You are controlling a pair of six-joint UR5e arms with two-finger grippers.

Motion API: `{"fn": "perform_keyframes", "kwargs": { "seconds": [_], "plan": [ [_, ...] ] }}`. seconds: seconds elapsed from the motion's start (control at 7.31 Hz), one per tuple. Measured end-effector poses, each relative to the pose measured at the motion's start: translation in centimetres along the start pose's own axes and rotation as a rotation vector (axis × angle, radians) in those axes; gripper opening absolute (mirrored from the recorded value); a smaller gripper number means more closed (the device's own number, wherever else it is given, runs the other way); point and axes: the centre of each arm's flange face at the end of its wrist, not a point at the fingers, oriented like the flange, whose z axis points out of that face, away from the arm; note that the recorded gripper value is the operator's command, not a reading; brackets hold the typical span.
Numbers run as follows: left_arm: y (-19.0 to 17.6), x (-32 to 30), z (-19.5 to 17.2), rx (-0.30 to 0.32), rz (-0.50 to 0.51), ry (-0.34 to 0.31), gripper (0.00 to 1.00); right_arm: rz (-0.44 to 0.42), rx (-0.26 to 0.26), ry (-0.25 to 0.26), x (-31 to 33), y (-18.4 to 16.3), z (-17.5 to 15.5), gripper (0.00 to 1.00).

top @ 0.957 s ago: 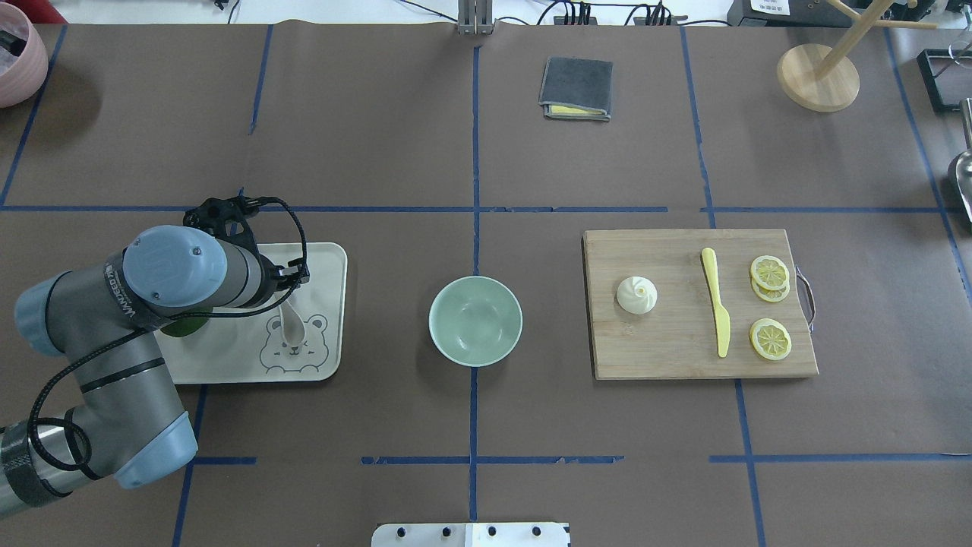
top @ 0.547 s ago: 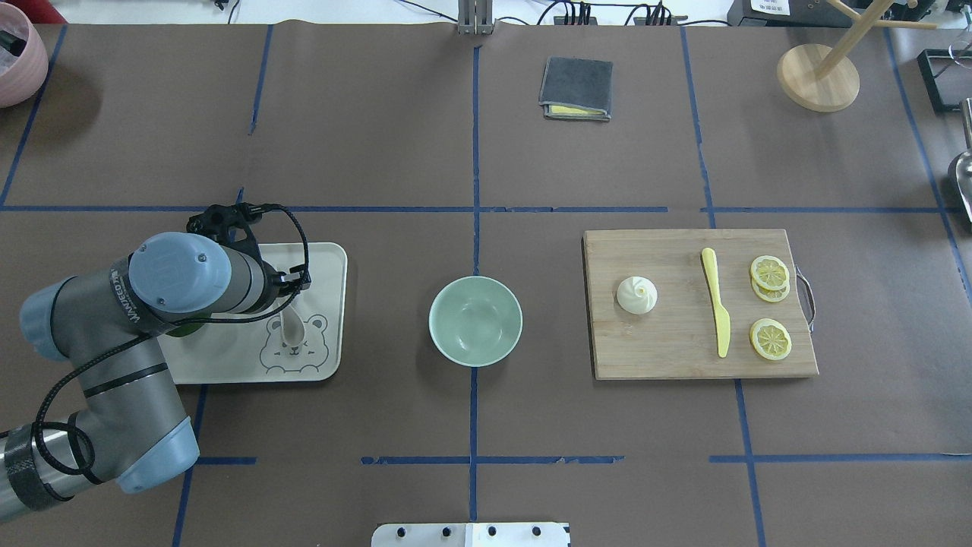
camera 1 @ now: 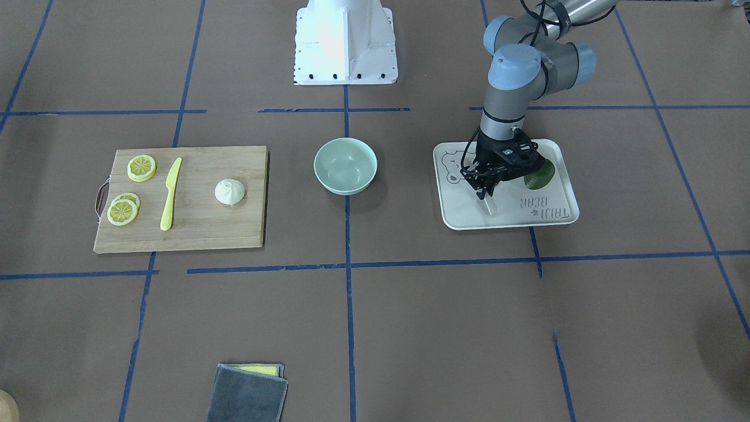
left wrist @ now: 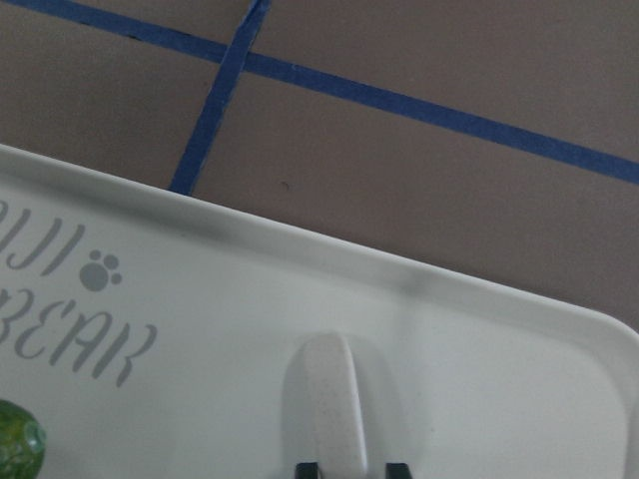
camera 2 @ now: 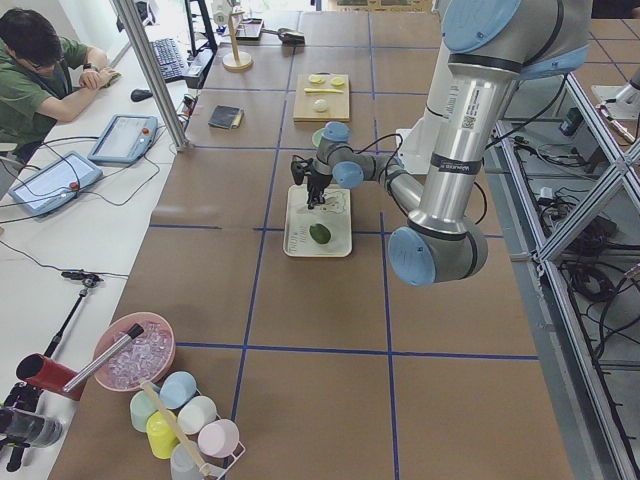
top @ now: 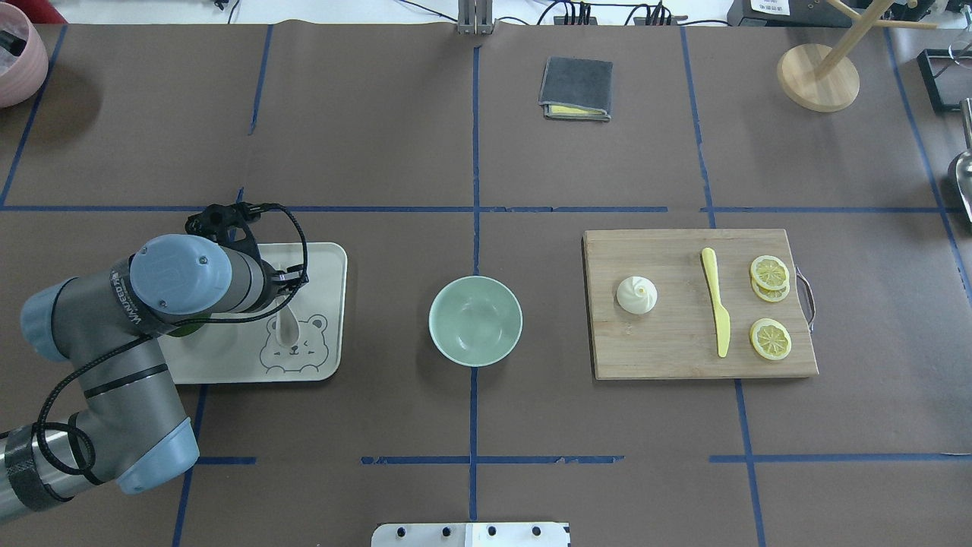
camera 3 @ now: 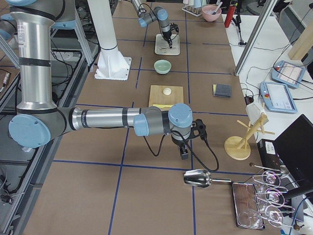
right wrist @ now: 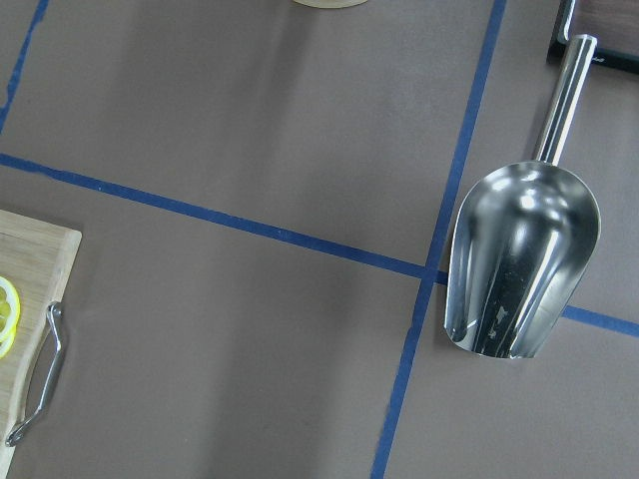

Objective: Put spoon and bun in bowl

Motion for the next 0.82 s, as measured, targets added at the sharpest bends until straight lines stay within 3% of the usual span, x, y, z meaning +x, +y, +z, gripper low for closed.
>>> {"fn": "perform_keyframes", "kwargs": {
  "seconds": [0.41,0.82],
  "plan": [
    [0.0,1.6,-2.7,0.004,-0.017,0.056,0.00,0.003,0.000,0.000,0.0,-0.1,0.0,1.00],
    [-0.1,9.2,-6.4,-0.001,-0.156,0.047,0.00,0.008,-0.001,-0.001,0.0,0.0,0.0,1.00]
  ]
}}
